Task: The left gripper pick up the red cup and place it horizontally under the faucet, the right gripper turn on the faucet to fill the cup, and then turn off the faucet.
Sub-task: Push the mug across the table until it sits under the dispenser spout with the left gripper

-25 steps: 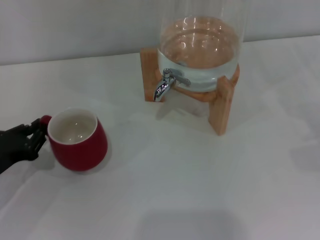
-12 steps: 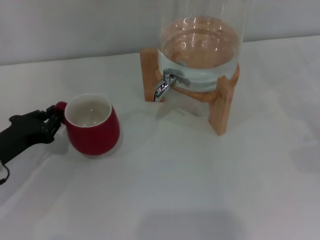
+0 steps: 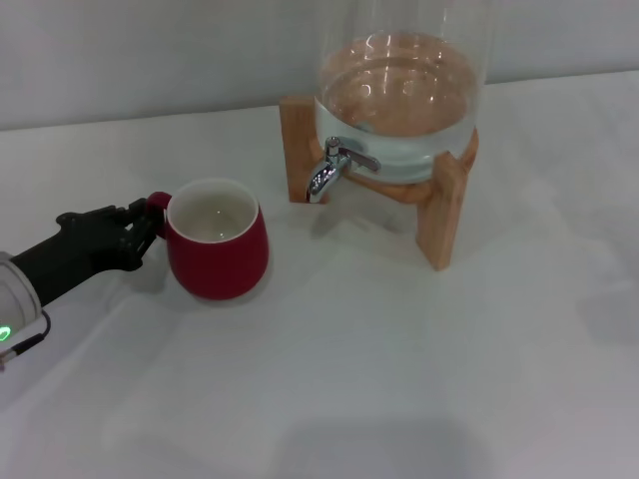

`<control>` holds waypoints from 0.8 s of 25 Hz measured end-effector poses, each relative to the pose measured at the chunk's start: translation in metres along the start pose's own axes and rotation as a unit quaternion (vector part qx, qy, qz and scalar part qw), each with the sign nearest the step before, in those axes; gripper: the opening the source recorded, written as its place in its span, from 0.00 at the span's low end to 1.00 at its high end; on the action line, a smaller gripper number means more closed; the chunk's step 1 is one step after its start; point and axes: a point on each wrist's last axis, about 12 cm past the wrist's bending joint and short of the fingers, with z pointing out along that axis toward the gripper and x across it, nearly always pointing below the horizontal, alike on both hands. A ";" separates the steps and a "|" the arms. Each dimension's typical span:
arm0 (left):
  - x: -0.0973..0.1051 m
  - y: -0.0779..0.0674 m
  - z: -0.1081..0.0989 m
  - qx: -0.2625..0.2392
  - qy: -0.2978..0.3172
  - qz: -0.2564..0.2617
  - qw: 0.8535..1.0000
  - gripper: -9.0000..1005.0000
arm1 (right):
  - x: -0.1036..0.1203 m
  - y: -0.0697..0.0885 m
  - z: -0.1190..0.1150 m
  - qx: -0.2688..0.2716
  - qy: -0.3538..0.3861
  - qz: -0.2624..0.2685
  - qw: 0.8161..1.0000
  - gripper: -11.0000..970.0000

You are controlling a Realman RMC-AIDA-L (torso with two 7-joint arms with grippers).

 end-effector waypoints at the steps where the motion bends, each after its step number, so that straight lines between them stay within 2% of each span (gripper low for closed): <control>1: -0.001 -0.001 0.001 0.001 0.000 0.000 1.000 0.16 | 0.000 0.000 0.000 -0.001 -0.001 0.000 1.000 0.75; 8: -0.003 -0.007 0.015 0.009 0.015 0.000 1.000 0.16 | -0.001 0.002 0.000 -0.006 -0.006 0.000 1.000 0.75; 20: -0.008 -0.012 0.025 0.026 0.028 0.004 0.999 0.16 | -0.001 0.004 0.001 -0.016 -0.004 -0.013 1.000 0.75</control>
